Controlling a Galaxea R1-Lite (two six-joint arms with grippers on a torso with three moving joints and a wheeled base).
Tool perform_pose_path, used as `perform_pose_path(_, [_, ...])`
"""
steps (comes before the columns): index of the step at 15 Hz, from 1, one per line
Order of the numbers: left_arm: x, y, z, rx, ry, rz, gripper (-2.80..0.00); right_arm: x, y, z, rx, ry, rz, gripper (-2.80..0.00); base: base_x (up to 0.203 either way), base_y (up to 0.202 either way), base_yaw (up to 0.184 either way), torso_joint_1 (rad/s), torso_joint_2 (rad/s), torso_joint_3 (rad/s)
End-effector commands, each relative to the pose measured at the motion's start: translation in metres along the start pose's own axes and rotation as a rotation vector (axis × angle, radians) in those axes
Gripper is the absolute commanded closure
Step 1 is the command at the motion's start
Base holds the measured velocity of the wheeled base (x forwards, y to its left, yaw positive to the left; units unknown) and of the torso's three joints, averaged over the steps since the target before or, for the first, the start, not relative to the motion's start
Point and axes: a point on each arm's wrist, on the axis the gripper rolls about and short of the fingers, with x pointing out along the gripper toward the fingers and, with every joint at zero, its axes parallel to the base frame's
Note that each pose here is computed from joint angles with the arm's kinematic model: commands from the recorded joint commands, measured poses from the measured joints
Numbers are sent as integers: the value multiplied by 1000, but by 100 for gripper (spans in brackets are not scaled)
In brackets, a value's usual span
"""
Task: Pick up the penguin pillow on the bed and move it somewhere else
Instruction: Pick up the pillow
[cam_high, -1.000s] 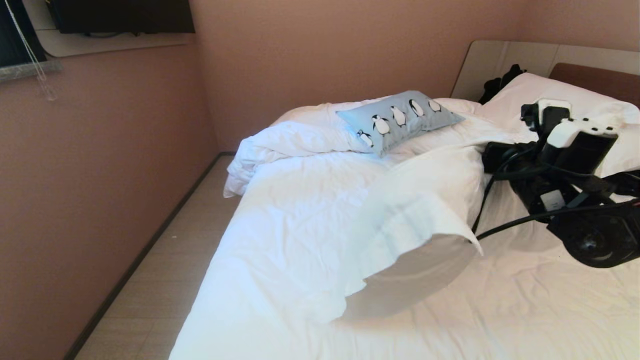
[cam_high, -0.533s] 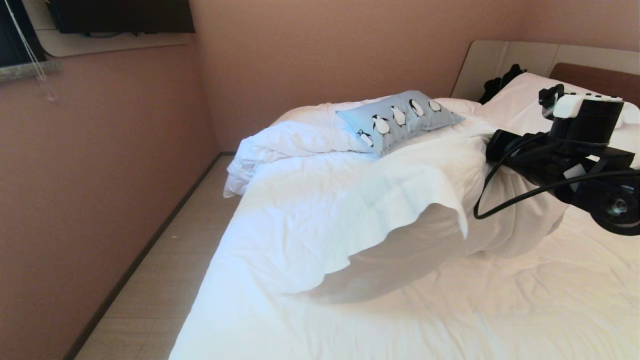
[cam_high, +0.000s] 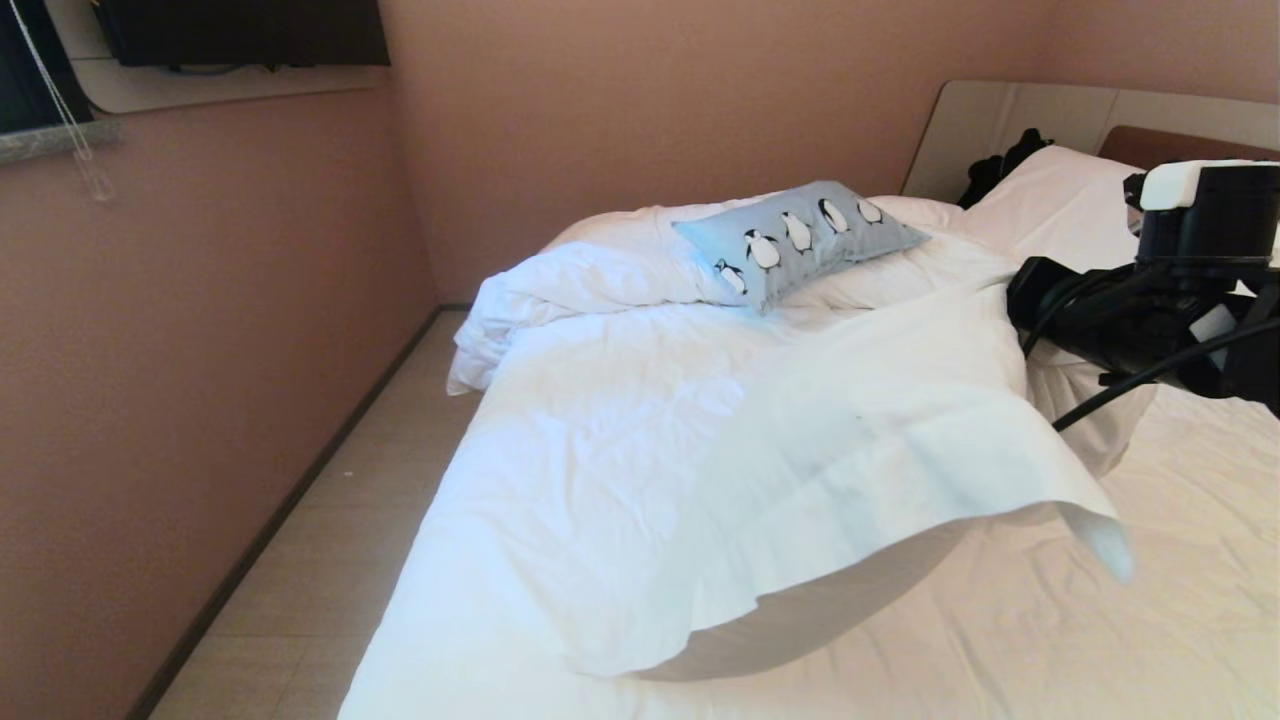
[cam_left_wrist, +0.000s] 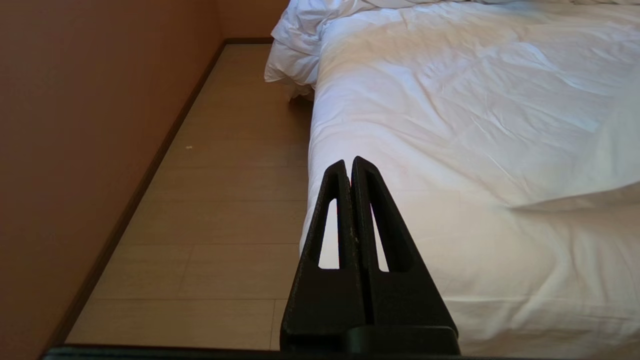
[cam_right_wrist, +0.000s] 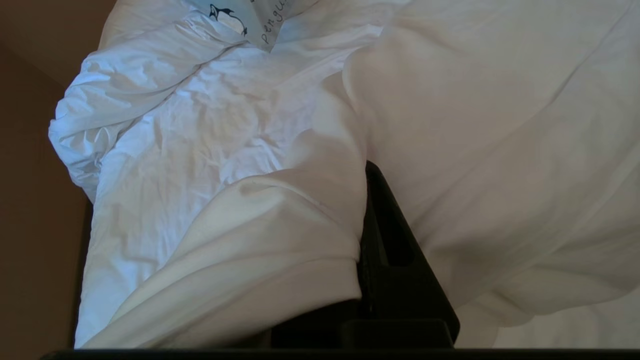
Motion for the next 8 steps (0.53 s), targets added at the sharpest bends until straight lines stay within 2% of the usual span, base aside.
perform_pose_path(1, [0,0,0,0,0,1,0,-11,-2,5,5,16,-11,0,0,0,0,0,0,0])
perform_pose_path(8, [0,0,0,0,1,1,0,-39,0,28,35,-58,31,0,0,0,0,0,0,0])
